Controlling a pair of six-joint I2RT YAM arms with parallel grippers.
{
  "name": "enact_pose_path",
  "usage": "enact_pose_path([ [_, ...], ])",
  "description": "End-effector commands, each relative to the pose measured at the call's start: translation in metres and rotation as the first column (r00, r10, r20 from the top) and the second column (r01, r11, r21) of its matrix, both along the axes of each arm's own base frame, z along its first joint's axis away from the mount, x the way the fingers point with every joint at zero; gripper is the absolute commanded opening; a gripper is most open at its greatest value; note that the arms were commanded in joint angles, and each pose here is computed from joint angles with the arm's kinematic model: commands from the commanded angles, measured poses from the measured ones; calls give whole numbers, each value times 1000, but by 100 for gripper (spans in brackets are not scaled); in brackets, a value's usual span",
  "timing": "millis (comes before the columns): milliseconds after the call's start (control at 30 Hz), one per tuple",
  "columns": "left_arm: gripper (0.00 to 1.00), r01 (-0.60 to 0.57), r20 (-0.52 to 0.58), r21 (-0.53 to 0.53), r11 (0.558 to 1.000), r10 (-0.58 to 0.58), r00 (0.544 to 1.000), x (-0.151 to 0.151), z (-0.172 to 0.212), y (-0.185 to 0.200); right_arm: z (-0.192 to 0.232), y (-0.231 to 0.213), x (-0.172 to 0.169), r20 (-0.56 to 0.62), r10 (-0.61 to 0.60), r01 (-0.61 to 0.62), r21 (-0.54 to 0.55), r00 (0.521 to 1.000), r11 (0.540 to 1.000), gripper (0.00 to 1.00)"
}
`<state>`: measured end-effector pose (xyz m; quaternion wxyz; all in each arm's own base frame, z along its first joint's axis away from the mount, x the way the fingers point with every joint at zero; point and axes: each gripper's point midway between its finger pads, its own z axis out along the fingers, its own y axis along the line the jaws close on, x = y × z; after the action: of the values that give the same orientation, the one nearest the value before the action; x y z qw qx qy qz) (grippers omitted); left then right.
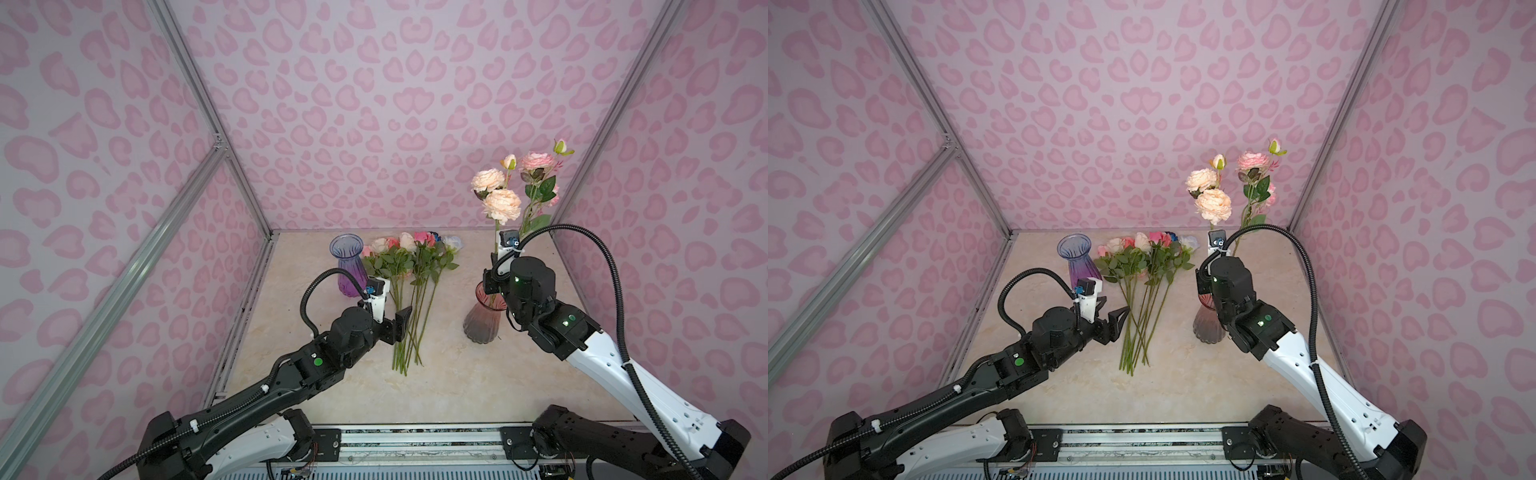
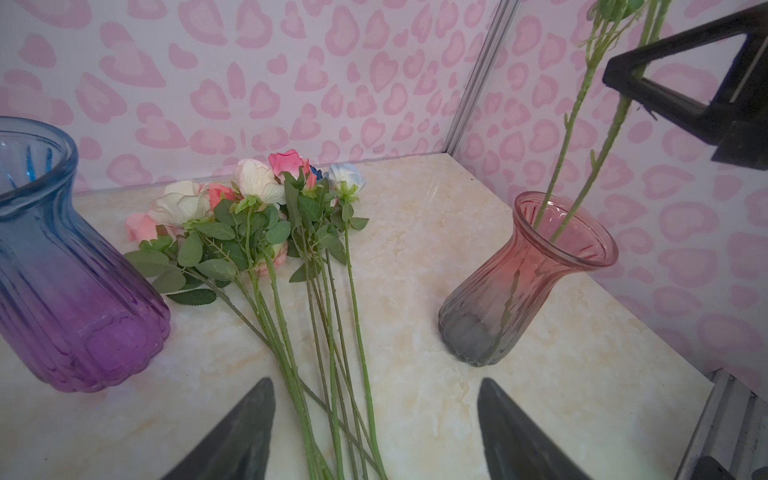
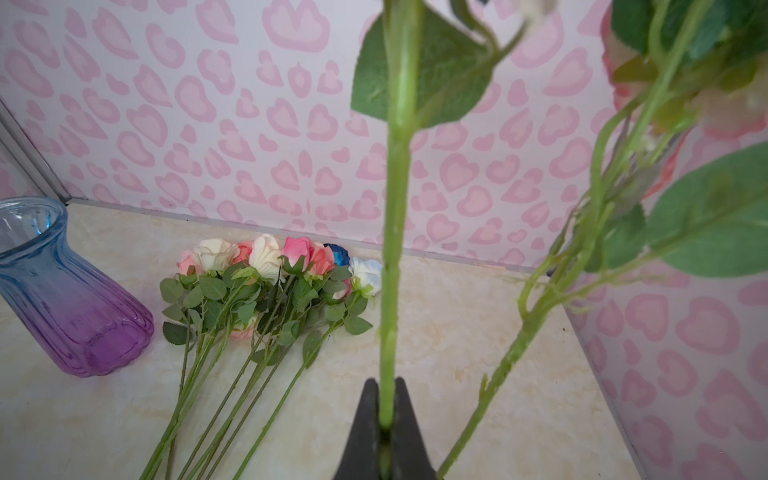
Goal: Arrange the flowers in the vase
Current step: 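Lower the peach rose stem into the pink vase with the right gripper, then lower the left gripper and close it on a white rose stem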
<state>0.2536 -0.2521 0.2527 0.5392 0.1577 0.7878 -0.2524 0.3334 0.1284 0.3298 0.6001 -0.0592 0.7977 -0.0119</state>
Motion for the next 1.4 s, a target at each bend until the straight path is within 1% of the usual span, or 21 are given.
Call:
enact_pose_path([
  [0, 77, -3, 5, -19, 1000, 3, 1000, 3, 5, -4, -11, -4, -1, -10, -30, 30, 48, 1000, 998, 7],
  [67, 77, -5, 0, -16, 1000, 5, 1000, 5, 3, -6, -17, -7, -2, -20, -39, 40, 57, 999, 998, 11],
  [100, 77, -7, -3, -13, 1000, 7, 1000, 6, 2, -7, -18, -7, -3, -21, -38, 39, 64, 999, 997, 14],
  [200, 78, -12, -7, 2, 1000, 12, 1000, 9, 0, -9, -17, -9, -7, -21, -36, 38, 71, 999, 997, 19],
  [267, 78, -8, -9, 12, 1000, 9, 1000, 12, 0, -13, -14, -13, -10, -19, -48, 49, 72, 999, 996, 25],
  [400, 77, -3, -11, 21, 1000, 4, 1000, 18, 0, -20, -4, -17, -15, 1, -55, 54, 96, 999, 994, 28],
  [567, 76, -18, -30, 50, 999, 19, 999, 27, -9, -28, 4, -18, -20, 20, -44, 41, 131, 999, 991, 27],
  [667, 73, -36, -44, 78, 996, 39, 998, 35, -17, -32, 7, -15, -23, 23, -22, 18, 147, 1000, 989, 27],
  [833, 62, -63, -96, 146, 987, 78, 992, 50, -41, -38, 16, -17, -30, 42, -20, 12, 175, 999, 984, 25],
  [900, 55, -74, -134, 175, 982, 98, 986, 59, -52, -40, 23, -16, -34, 52, -9, -1, 189, 999, 982, 23],
  [967, 48, -49, -166, 222, 974, 87, 982, 66, -65, -49, 30, -16, -38, 65, -3, -10, 203, 998, 979, 23],
  [1067, 45, 41, -235, 278, 960, 26, 972, 71, -91, -74, 36, -19, -42, 69, -4, -11, 216, 998, 976, 23],
  [1100, 43, 64, -258, 290, 955, 13, 966, 73, -101, -82, 36, -19, -43, 68, -2, -13, 218, 998, 976, 23],
  [1300, 43, 126, -340, 319, 939, -11, 941, 87, -143, -113, 33, -24, -48, 64, -6, -8, 221, 998, 975, 24],
  [1367, 44, 133, -348, 331, 934, -10, 937, 93, -153, -121, 32, -25, -50, 63, -4, -10, 223, 998, 975, 24],
])
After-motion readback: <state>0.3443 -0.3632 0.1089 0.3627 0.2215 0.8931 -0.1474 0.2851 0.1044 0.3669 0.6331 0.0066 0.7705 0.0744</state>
